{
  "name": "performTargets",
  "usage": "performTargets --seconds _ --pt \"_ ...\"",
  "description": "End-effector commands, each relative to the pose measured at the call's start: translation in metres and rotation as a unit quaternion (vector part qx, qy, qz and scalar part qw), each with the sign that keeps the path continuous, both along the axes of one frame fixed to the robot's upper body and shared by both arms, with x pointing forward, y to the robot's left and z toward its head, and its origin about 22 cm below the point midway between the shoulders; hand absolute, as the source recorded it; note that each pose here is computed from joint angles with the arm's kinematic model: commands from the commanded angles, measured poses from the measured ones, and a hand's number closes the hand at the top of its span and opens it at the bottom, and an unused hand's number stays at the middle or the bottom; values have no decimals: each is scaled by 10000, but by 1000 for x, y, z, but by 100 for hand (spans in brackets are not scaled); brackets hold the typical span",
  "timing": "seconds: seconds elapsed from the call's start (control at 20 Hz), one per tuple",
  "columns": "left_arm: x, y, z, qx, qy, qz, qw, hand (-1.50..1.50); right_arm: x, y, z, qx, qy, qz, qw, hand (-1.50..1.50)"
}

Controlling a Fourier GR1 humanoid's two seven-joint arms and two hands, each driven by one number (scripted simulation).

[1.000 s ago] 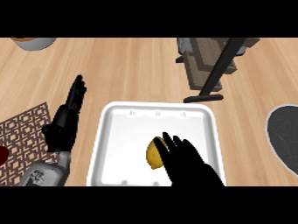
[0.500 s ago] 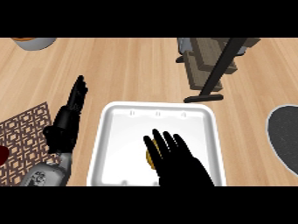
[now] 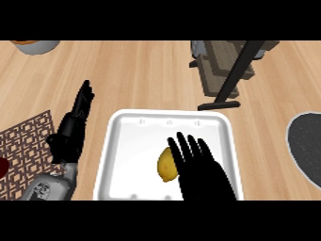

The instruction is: Pick the lemon from the tray and place it in the tiered basket

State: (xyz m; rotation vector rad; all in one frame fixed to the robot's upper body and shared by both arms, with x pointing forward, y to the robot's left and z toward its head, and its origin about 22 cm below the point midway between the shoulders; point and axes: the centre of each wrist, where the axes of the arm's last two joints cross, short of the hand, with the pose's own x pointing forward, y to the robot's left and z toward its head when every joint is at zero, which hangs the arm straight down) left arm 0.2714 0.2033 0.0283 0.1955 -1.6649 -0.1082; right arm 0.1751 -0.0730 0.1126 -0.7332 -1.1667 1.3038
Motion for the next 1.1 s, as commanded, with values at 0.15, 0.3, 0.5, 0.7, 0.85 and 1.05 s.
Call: performTargets --seconds 0.15,0.3,0.5,0.7,0.85,1.05 --pt "8 -14 7 4 75 32 10000 0 6 -4 -2 -124 459 -563 9973 -150" --pt "-3 13 -2 74 5 -37 10000 0 -5 12 -23 -88 389 -523 9978 -150" --pt "13 -1 11 3 14 -58 10000 0 3 -15 -20 3 302 -246 9992 -150" --pt "4 -20 -1 33 -82 39 10000 0 7 0 -50 46 422 -299 9987 -150" --pt "-2 -3 2 22 -59 -70 10000 0 20 -7 -27 133 428 -268 9986 -150" --pt "12 4 26 38 10 70 10000 0 21 15 -53 88 532 -297 9981 -150"
